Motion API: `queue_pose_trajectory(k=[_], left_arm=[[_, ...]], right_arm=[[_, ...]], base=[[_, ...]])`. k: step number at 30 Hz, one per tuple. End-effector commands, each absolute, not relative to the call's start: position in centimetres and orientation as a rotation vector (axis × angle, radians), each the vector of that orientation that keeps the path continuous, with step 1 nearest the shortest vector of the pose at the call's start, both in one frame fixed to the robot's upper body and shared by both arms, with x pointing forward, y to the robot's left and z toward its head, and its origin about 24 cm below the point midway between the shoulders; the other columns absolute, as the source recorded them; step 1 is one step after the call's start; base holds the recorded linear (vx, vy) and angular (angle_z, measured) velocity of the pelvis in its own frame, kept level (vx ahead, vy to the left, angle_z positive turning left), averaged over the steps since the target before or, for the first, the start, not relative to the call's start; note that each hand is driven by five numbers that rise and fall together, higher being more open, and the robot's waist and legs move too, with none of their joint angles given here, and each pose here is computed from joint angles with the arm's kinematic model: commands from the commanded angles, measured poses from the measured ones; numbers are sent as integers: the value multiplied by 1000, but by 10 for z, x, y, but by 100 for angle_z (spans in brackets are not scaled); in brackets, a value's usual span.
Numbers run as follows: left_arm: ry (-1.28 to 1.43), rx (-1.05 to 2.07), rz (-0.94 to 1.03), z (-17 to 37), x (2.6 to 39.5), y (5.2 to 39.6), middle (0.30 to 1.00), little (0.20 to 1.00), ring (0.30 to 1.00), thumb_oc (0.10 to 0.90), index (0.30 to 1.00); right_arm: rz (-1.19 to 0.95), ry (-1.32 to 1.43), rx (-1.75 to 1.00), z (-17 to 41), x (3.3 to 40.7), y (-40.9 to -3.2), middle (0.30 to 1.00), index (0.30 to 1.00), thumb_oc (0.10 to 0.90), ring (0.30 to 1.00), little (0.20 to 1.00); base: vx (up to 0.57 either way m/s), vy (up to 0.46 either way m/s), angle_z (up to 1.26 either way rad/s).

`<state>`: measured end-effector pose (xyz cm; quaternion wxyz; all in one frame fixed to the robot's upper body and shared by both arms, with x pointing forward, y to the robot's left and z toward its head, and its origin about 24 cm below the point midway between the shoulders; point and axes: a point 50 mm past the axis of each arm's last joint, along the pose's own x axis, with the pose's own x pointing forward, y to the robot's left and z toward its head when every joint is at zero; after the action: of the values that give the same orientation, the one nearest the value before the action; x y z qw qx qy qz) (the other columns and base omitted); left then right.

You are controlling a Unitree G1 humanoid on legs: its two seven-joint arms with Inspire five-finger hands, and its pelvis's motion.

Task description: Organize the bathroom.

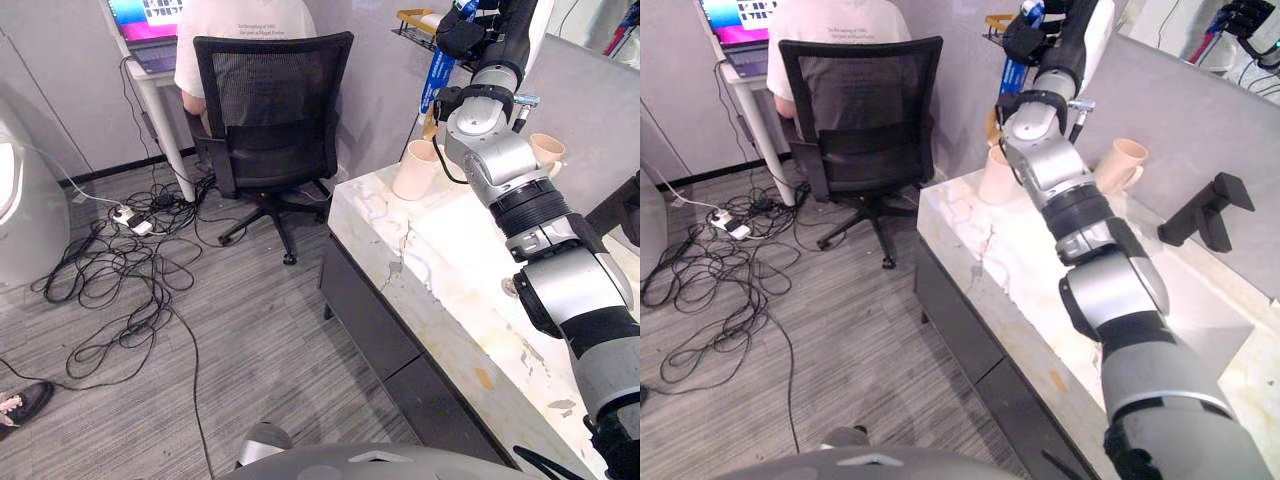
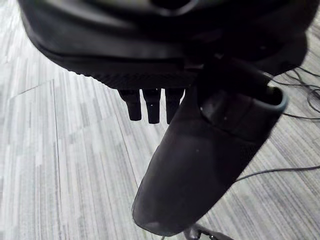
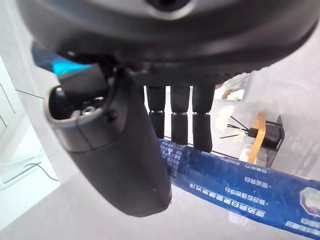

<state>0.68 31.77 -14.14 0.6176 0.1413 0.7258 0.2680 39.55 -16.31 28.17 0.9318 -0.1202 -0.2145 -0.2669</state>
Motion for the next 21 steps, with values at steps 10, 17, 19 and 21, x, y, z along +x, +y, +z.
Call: queue_pose_trajectory(k=[10, 17, 19, 21], left_arm=[[1696, 504, 732, -113, 0, 364, 900, 900, 900, 800, 900], [1706, 519, 740, -110, -4, 370, 900, 900, 900, 800, 900], [1707, 520, 739, -110, -4, 370, 900, 900, 900, 800, 900], [1719, 526, 743, -109, -8, 371, 900, 900, 900, 800, 900]], right_arm=[[-672, -734, -199, 370, 377, -165, 300, 300, 400, 300, 300], [-680, -720, -191, 370, 377, -166, 300, 300, 400, 300, 300], [-679, -718, -192, 369, 377, -166, 300, 300, 400, 300, 300], [-676, -706, -197, 365, 379, -166, 300, 300, 400, 300, 300]], base=[[-1, -106, 7], [57, -88, 5], [53, -44, 0], [90, -56, 0]])
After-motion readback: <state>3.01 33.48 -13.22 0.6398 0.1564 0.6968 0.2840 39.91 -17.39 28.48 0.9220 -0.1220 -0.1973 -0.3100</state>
